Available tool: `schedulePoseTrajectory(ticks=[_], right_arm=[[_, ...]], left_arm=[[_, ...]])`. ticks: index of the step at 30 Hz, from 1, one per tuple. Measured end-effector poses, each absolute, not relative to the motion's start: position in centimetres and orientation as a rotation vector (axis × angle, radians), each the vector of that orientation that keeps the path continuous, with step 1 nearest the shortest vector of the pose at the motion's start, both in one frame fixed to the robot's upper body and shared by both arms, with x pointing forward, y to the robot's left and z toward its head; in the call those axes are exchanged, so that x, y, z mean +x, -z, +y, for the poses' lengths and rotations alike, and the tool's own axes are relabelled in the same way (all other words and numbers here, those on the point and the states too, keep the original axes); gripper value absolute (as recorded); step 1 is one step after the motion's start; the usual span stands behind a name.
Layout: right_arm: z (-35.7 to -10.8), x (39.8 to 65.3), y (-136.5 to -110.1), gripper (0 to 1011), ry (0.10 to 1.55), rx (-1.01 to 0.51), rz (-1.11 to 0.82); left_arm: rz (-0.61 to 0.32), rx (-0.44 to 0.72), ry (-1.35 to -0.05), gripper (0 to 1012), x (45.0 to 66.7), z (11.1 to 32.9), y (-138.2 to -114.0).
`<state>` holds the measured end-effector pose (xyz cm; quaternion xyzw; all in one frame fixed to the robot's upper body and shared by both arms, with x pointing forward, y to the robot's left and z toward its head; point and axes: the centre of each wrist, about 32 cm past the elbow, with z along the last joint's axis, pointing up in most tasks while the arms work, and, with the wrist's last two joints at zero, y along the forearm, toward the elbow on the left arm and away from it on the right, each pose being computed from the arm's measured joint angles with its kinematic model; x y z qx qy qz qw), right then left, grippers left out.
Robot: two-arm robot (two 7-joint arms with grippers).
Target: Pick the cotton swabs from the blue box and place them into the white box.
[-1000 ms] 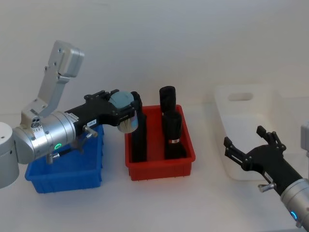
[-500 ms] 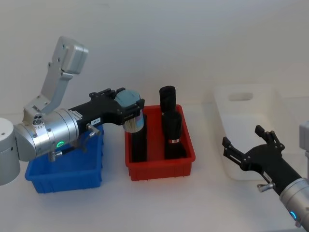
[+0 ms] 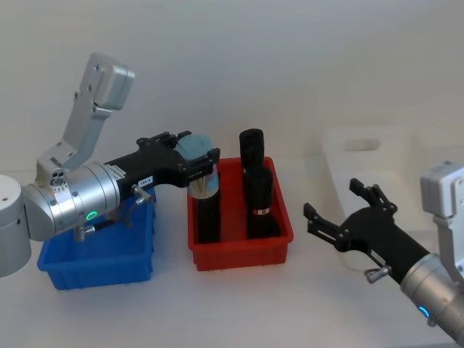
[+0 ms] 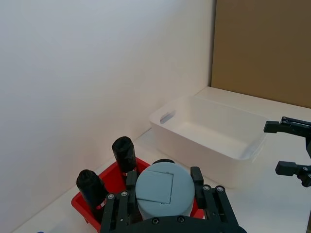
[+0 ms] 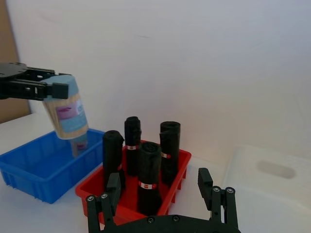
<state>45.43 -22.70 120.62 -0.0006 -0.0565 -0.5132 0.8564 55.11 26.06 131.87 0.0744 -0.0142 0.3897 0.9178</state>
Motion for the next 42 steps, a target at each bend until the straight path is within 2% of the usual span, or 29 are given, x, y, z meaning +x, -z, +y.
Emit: schedulePoseTrajectory(ticks=[21,42], right_arm=[[-19.4,49.9,-123.9,1002,0.825,-0.089,-0.180],[-15.8,53.2,-124.2,1002,0.730,-0.186,-0.197]], left_arm=[[-0.031,0.153,-0.797,669,55.1,26.0,-132.0],[-0.030,0.153,-0.797,669,55.1,26.0,-132.0]])
